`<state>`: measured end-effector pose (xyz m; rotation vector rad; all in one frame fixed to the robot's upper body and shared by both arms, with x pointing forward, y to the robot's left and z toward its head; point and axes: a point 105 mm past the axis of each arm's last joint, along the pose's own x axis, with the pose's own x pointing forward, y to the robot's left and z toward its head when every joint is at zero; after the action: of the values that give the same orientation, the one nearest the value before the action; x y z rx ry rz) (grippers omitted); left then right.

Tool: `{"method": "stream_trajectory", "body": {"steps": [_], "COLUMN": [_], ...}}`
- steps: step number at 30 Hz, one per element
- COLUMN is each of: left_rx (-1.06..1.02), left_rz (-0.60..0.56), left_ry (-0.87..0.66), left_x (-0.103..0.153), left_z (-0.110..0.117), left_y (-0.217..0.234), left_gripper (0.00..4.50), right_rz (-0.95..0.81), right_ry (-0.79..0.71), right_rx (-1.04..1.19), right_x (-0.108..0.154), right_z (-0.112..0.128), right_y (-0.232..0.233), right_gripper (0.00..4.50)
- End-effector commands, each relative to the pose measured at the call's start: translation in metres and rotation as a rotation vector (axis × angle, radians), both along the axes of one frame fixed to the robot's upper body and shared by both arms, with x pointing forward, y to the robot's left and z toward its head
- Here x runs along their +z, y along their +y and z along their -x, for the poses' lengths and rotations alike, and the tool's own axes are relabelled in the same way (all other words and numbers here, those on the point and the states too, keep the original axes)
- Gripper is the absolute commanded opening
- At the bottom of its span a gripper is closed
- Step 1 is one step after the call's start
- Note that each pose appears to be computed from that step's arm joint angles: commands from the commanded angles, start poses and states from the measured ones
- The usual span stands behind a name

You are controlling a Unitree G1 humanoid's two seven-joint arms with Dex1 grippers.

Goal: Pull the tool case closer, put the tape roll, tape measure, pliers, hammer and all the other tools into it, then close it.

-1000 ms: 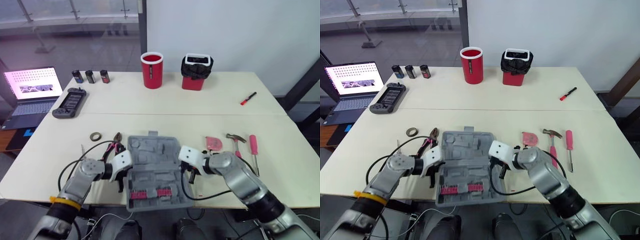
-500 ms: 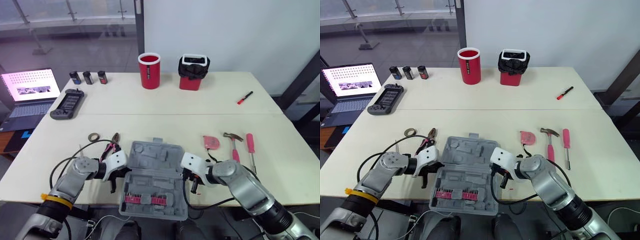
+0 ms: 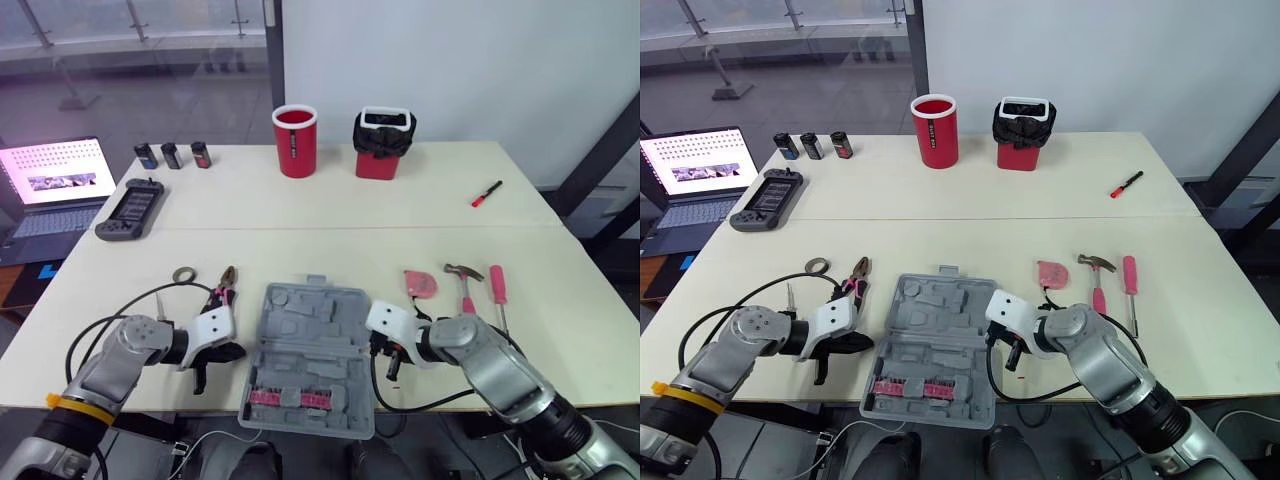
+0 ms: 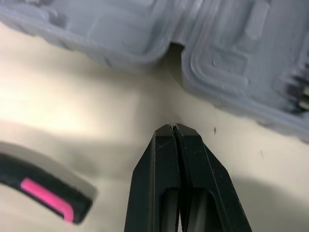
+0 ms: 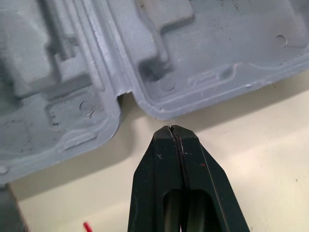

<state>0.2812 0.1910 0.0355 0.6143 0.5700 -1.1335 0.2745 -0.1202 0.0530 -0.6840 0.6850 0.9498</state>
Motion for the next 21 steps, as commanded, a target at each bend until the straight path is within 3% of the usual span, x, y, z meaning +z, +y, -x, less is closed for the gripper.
{"method": "stream_trajectory", "body": {"steps": [1,10,21], "left_rx": [-0.009,-0.090,-0.159], "left_rz": [-0.015,0.004,0.026], "left_ry": [0.017,0.032,0.040], "left_x": [-0.007,-0.012,-0.018], "left_z": [0.002,0.008,0.019], "left_y": [-0.004,-0.026,-0.048], "left_gripper": [0.07,0.07,0.07], "right_rz": [-0.016,-0.005,0.025], "right_ry": [0.009,-0.031,-0.028], "right_rx": [0.074,0.122,0.177], "right_x": [0.006,0.011,0.013], "right_z": [0.011,0.000,0.005], "right_y": [0.012,0.031,0.030], "right_gripper": [0.00,0.00,0.00]}}
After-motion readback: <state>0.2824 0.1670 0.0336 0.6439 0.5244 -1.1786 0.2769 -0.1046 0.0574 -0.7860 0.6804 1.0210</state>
